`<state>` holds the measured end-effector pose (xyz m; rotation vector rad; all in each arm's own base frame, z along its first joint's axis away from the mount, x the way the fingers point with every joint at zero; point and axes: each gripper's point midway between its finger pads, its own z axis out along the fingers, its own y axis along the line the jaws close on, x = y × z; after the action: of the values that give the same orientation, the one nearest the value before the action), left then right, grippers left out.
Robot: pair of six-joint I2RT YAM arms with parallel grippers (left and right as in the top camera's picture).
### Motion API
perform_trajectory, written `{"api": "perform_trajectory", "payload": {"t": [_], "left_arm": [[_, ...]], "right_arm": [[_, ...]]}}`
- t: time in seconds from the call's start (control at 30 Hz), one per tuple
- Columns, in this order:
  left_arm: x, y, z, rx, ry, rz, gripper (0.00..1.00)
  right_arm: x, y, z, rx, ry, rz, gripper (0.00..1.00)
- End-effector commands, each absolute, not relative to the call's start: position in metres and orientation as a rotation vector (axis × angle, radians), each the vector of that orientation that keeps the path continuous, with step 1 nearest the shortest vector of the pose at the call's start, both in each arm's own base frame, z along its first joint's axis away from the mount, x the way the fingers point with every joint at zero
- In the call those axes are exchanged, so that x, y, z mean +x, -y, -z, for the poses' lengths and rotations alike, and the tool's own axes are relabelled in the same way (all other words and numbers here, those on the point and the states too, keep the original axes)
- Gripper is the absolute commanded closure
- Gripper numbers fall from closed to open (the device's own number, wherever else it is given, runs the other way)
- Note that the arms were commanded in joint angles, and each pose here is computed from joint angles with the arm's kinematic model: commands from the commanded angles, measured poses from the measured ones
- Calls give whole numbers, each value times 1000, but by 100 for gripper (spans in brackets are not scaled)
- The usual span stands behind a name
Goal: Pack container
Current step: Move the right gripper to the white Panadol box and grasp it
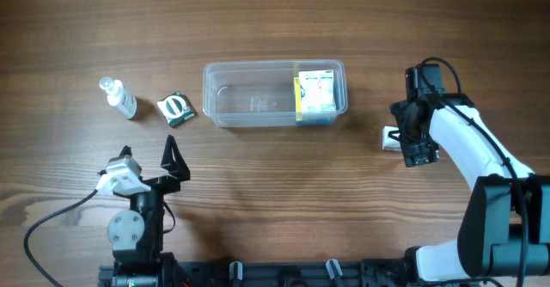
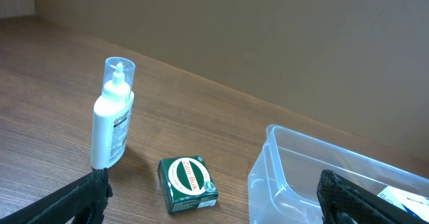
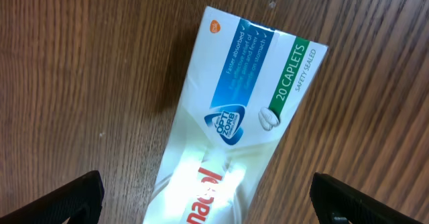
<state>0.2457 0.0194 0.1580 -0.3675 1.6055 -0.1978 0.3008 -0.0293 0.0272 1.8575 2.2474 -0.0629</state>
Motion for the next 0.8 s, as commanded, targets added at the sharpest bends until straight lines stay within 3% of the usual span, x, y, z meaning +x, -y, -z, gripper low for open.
{"api": "perform_trajectory", "payload": {"t": [0.0, 0.27, 0.47, 0.57, 0.77], "left_arm": [[246, -19, -158, -354, -1604, 184, 0], [246, -19, -158, -354, -1604, 184, 0], [246, -19, -158, -354, -1604, 184, 0], [246, -19, -158, -354, -1604, 184, 0], [246, -19, -158, -354, -1604, 184, 0]], "right_arm": [[300, 37, -17, 1860, -2261, 89, 0], [298, 47, 0, 1883, -2318, 71, 0], [301, 43, 0, 1691, -2472, 50, 2], [302, 39, 1, 1536, -2584, 34, 11], [302, 38, 1, 1357, -2689, 40, 37]]}}
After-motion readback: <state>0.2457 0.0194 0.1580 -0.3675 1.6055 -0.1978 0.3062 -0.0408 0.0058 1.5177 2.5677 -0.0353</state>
